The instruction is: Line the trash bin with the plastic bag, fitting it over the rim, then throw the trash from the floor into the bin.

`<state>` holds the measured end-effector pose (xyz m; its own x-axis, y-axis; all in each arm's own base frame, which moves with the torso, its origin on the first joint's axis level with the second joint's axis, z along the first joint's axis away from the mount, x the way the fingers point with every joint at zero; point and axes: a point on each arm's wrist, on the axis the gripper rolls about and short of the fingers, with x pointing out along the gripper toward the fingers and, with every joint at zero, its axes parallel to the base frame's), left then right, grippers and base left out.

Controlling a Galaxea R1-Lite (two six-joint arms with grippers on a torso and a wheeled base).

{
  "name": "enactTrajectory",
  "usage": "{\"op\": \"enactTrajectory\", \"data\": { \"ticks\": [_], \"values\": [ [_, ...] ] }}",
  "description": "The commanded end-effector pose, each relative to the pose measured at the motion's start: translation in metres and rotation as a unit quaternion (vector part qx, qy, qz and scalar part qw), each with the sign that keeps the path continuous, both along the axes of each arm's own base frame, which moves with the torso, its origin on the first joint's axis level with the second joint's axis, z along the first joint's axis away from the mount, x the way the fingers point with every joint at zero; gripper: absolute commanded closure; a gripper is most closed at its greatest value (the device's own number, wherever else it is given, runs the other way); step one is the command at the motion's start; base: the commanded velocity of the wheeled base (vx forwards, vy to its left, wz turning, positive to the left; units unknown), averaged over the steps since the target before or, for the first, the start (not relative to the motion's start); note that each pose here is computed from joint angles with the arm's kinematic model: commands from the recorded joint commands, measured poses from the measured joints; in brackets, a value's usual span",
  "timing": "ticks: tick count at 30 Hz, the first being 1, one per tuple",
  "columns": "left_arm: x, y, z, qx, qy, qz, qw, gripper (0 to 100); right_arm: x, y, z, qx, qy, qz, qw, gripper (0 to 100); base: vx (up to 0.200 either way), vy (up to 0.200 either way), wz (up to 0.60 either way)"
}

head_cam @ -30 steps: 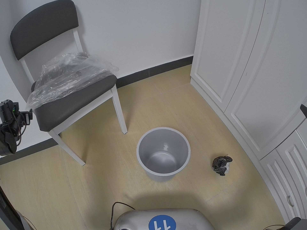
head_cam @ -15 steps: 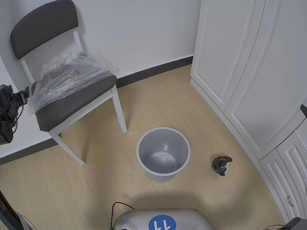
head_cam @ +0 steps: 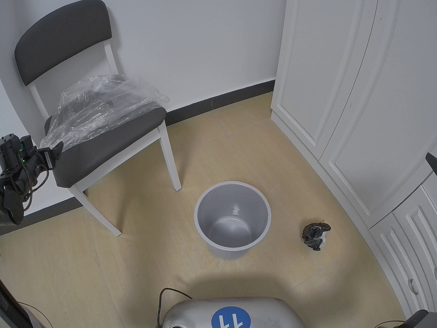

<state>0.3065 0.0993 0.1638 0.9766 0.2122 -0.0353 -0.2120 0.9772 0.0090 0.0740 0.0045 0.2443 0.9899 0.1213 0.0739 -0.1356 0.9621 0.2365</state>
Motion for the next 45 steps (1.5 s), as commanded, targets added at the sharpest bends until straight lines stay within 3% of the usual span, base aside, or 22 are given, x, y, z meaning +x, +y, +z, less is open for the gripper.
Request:
{"op": "enactTrajectory", "data": {
  "ticks": [1, 7, 12, 15, 27, 36, 45],
  "values": [
    [-0.026, -0.042, 0.006, 0.052, 0.008, -0.081, 0.9953, 0, -0.003, 0.002, -0.002, -0.001, 0.001, 0.012, 0.9999, 0, 0.000, 0.000, 0.00],
    [-0.007, -0.057, -0.016, 0.125, 0.049, -0.111, 0.9846, 0, -0.002, 0.002, -0.004, -0.001, 0.005, 0.015, 0.9999, 0, 0.000, 0.000, 0.00],
    [0.022, -0.052, -0.034, 0.188, 0.082, -0.075, 0.9758, 0, -0.001, 0.002, -0.006, -0.002, 0.010, 0.015, 0.9998, 0, 0.000, 0.000, 0.00],
    [0.042, -0.050, -0.040, 0.205, 0.083, -0.071, 0.9727, 0, 0.000, 0.002, -0.008, -0.003, 0.015, 0.017, 0.9998, 0, 0.000, 0.000, 0.00],
    [0.083, -0.045, -0.020, 0.199, 0.043, -0.063, 0.9771, 0, 0.004, 0.003, -0.011, -0.002, 0.024, 0.017, 0.9996, 0, 0.000, 0.000, 0.00],
    [0.099, -0.030, 0.019, 0.160, 0.016, -0.036, 0.9863, 0, 0.004, 0.003, -0.010, -0.002, 0.021, 0.016, 0.9997, 0, 0.000, 0.000, 0.00],
    [0.098, -0.007, 0.059, 0.154, -0.024, 0.000, 0.9878, 0, 0.003, 0.002, -0.009, -0.002, 0.018, 0.015, 0.9997, 0, 0.000, 0.000, 0.00]
  ]
}}
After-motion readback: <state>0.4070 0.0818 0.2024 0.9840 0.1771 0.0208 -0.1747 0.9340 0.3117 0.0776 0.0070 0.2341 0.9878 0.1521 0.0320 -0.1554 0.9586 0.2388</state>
